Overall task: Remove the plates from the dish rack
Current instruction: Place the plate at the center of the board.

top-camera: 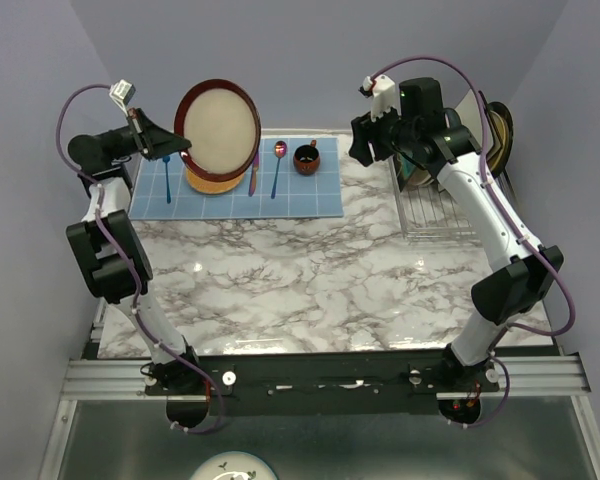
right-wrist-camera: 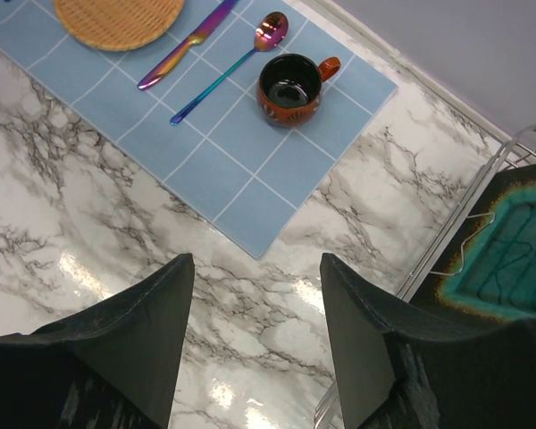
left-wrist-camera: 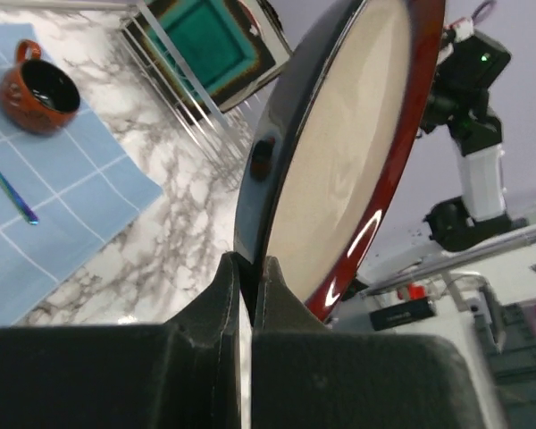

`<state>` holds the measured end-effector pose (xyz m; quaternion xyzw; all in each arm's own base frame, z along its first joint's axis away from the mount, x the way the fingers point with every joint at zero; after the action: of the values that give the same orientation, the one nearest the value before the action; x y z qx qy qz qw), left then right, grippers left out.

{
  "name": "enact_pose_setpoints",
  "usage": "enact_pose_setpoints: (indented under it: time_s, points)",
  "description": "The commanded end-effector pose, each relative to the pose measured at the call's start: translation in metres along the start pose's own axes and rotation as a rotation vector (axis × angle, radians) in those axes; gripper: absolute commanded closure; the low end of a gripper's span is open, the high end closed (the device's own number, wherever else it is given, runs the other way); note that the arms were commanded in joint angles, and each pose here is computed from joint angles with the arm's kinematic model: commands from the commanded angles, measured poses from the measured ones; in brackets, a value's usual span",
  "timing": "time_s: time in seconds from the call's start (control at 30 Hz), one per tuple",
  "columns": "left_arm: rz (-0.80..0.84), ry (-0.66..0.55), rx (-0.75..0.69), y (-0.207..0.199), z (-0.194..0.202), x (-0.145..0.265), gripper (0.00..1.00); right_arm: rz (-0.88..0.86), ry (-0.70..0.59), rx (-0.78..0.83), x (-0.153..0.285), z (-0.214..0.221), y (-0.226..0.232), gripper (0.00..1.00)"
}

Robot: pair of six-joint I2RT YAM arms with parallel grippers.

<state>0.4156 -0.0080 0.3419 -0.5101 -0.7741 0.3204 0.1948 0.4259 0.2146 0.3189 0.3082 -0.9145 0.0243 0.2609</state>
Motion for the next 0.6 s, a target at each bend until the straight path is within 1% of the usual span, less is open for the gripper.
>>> enact_pose_setpoints:
  time_s: [0.0,0.03,0.07,0.1,0.13,0.17,0.2,0.23,0.33,0.4,0.47,0.5,0.53,0.57]
  points:
    - [-0.600,-0.185,0.129,0.053,-0.011,0.012,1.00,-0.031,0.006,0.001,0.000,0.002,0.008,0.34]
    - [-0.670,0.021,-0.517,0.040,-0.028,0.006,1.00,-0.033,0.009,0.001,0.000,0.003,0.008,0.34]
    - [-0.634,0.021,-0.459,0.040,-0.009,-0.008,1.00,-0.031,0.005,0.004,0.002,0.002,0.008,0.34]
    - [-0.578,-0.049,-0.468,0.026,-0.023,-0.011,1.00,-0.030,0.006,0.008,0.002,0.004,0.008,0.34]
    - [-0.527,-0.013,-0.407,0.031,-0.013,-0.018,1.00,-0.025,0.010,0.006,0.000,0.008,0.006,0.34]
    - [-0.538,-0.001,-0.403,0.029,-0.017,-0.018,1.00,-0.030,0.005,0.009,0.001,0.008,0.008,0.34]
    - [-0.529,-0.038,-0.436,0.031,-0.026,-0.019,1.00,-0.031,0.005,0.012,0.001,0.008,0.008,0.34]
    - [-0.536,-0.046,-0.398,0.032,-0.022,-0.019,1.00,-0.030,0.009,0.013,0.001,0.011,0.008,0.34]
    - [-0.534,-0.020,-0.400,0.033,-0.013,-0.021,1.00,-0.030,0.002,0.018,0.002,0.014,0.008,0.34]
    - [-0.568,0.002,-0.443,0.040,-0.008,-0.019,1.00,-0.028,0.004,0.021,0.002,0.018,0.007,0.34]
    - [-0.611,0.033,-0.438,0.046,0.004,-0.014,1.00,-0.031,-0.001,0.022,0.003,0.017,0.008,0.35]
    - [-0.631,0.073,-0.462,0.050,0.012,-0.010,1.00,-0.037,-0.003,0.021,0.004,0.016,0.010,0.35]
    - [-0.637,0.084,-0.466,0.051,0.018,-0.008,1.00,-0.040,-0.012,0.021,0.006,0.014,0.011,0.35]
    - [-0.648,0.114,-0.448,0.056,0.031,-0.006,1.00,-0.042,-0.016,0.023,0.007,0.013,0.011,0.35]
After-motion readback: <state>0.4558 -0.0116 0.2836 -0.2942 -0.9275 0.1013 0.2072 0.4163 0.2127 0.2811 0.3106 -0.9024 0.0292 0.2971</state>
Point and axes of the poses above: each gripper's point midway between its finger pads, its own x axis back along the fingers, its own y axis along the line the jaws close on, z = x × y, the point moved 1 cm from there along x, back along the fingers, and after that the axes turned 11 degrees about -x, right-handed, at the moved point
